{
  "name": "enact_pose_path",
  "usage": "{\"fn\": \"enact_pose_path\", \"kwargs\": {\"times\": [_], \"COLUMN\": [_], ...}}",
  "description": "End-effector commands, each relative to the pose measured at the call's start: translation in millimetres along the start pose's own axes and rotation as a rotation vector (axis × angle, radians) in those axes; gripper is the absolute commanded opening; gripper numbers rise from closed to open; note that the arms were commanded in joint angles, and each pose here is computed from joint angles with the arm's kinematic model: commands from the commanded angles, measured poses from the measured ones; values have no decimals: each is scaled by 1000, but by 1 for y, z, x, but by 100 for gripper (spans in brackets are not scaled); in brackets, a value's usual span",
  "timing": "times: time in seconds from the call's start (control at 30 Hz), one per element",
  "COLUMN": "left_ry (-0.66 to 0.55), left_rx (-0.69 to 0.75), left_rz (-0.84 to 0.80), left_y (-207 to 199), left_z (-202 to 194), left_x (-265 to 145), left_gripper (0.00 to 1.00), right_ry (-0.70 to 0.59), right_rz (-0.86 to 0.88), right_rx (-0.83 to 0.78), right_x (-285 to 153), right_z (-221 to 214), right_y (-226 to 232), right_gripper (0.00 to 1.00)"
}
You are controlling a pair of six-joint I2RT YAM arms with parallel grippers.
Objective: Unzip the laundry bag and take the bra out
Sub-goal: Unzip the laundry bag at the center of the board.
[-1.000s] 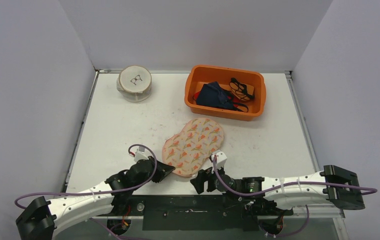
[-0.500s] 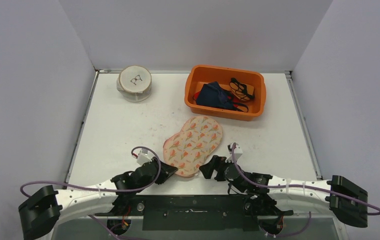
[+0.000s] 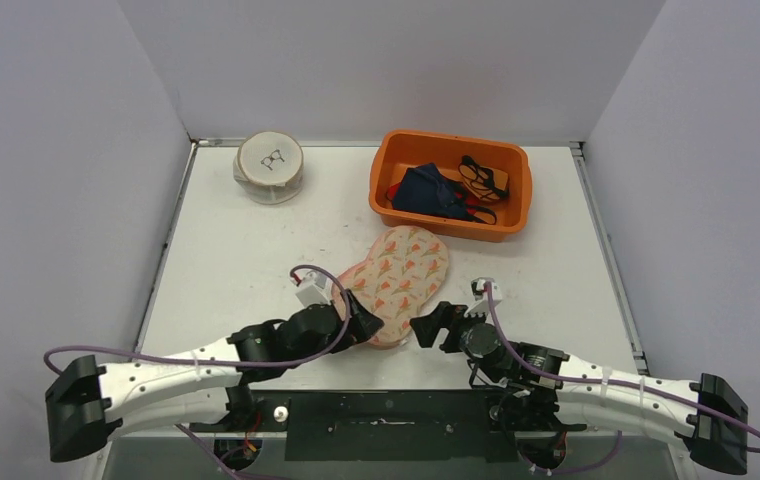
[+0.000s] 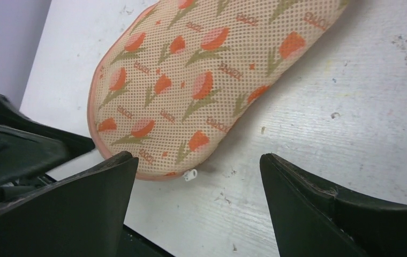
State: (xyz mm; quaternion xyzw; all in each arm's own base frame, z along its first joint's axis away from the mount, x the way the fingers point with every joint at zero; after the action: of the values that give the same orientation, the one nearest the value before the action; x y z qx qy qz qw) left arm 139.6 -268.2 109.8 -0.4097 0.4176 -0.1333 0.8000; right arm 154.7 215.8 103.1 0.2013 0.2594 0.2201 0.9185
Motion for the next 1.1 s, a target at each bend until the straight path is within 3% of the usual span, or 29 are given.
{"fn": "enact_pose_path", "kwargs": {"times": [0.0,0.17,0.3,0.37,0.47,0.6,0.87,1.07], "left_ry": [-192,-248,-232,-237,-234,-134,-38,-15], "left_rx": [226,233,180,169,191,218,257,317], "left_rz": [55,104,75,47,-42,-28,-166,-276], "left_y": [8,24,36,31,14,19,-6,-41], "left_z": [55,105,126,132,132,116,49,1], "left_x": [-32,-25,-1,7,18,40,41,32], "left_gripper": [91,91,81,78,80,76,46,43], "right_ry": [-27,-7,13,31,39,34,-19,-60], "right_rz": [-32,12,67,90,125,139,125,60], "right_rx": [-51,-60,-73,-78,-71,-63,-65,-88], "right_x": [0,3,6,7,7,4,-8,-17], "right_z": [10,3,-3,-7,-12,-12,7,25], "right_y": [-5,1,11,15,19,20,18,8], "right_gripper": [87,84,83,82,82,81,81,84]}}
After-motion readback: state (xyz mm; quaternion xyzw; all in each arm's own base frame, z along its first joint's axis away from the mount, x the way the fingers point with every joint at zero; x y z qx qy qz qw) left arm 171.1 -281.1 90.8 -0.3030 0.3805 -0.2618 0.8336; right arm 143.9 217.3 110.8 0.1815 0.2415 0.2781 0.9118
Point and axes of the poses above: each gripper's point midway between its finger pads, its own x axis out along the fingers, its own y axis along the line the jaws close on, z = x × y, the point moved 1 cm from there along -x, back along the fingers, and after that the axes turned 6 degrees about -x, right-handed, at the moved point
